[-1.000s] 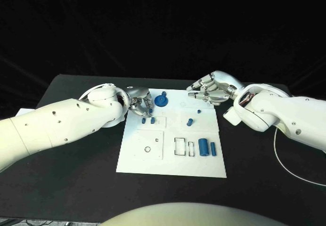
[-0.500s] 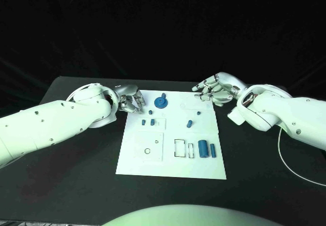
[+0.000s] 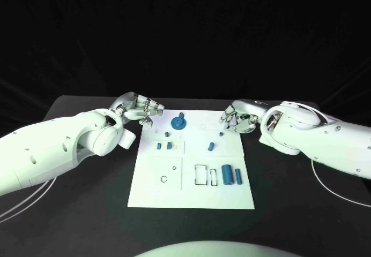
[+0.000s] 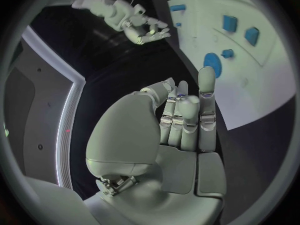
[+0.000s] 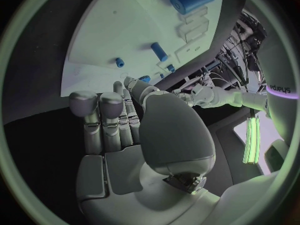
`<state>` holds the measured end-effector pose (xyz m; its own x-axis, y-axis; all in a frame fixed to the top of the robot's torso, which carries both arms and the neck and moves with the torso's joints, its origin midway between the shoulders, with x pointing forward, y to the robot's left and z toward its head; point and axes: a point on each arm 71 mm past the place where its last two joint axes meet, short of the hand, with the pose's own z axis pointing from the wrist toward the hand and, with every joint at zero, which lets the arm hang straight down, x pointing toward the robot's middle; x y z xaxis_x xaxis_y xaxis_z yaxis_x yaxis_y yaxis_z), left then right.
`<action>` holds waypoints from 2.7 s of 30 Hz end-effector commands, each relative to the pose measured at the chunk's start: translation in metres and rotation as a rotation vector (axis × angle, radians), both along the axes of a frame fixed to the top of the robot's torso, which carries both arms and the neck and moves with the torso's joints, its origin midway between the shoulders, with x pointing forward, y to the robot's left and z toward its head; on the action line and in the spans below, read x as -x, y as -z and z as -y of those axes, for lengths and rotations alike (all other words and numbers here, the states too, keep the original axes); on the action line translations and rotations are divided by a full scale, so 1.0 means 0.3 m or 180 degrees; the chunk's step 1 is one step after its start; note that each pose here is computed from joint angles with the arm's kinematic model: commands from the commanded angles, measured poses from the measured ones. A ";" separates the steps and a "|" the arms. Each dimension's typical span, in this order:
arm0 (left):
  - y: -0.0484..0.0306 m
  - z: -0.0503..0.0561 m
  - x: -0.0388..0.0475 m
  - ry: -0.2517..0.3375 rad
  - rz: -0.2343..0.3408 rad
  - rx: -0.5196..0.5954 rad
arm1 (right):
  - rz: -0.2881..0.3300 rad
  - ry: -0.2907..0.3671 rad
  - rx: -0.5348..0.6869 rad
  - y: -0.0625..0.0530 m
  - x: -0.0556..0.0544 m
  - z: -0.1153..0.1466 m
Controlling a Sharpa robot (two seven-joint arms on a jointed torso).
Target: Assemble the parts on the task board
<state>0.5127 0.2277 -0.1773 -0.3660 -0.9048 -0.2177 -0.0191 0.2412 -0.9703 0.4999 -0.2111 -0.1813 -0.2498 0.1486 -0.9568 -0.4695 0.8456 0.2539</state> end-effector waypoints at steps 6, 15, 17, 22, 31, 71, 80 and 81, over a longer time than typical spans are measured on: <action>-0.003 -0.042 0.002 -0.0503 -0.0299 0.1231 | 0.0200 -0.0119 0.0807 0.042 0.005 -0.024; -0.008 -0.042 0.013 -0.0476 -0.0309 0.1386 | 0.0127 -0.0212 0.0903 0.069 0.014 -0.047; -0.010 -0.038 0.016 -0.0450 -0.0313 0.1406 | 0.0124 -0.0223 0.0904 0.072 0.014 -0.051; -0.013 -0.028 0.023 -0.0388 -0.0318 0.1442 | 0.0108 -0.0248 0.0889 0.079 0.013 -0.063; -0.016 -0.021 0.030 -0.0338 -0.0332 0.1464 | 0.0101 -0.0285 0.0812 0.086 0.017 -0.082; -0.007 -0.026 0.025 -0.0326 -0.0412 0.1443 | 0.0417 -0.0074 0.0269 0.007 0.048 -0.075; -0.004 -0.032 0.021 -0.0339 -0.0417 0.1437 | 0.0285 -0.0181 0.0023 -0.029 0.097 -0.119; -0.004 -0.031 0.021 -0.0335 -0.0419 0.1438 | 0.0268 -0.0219 -0.0016 -0.032 0.106 -0.134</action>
<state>0.5067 0.2402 -0.1767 -0.2447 -0.9409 0.2340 -0.1467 -0.2026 -0.9682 0.4702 -0.1751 -0.1732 -0.1523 0.0949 -0.9838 -0.5521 0.8175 0.1643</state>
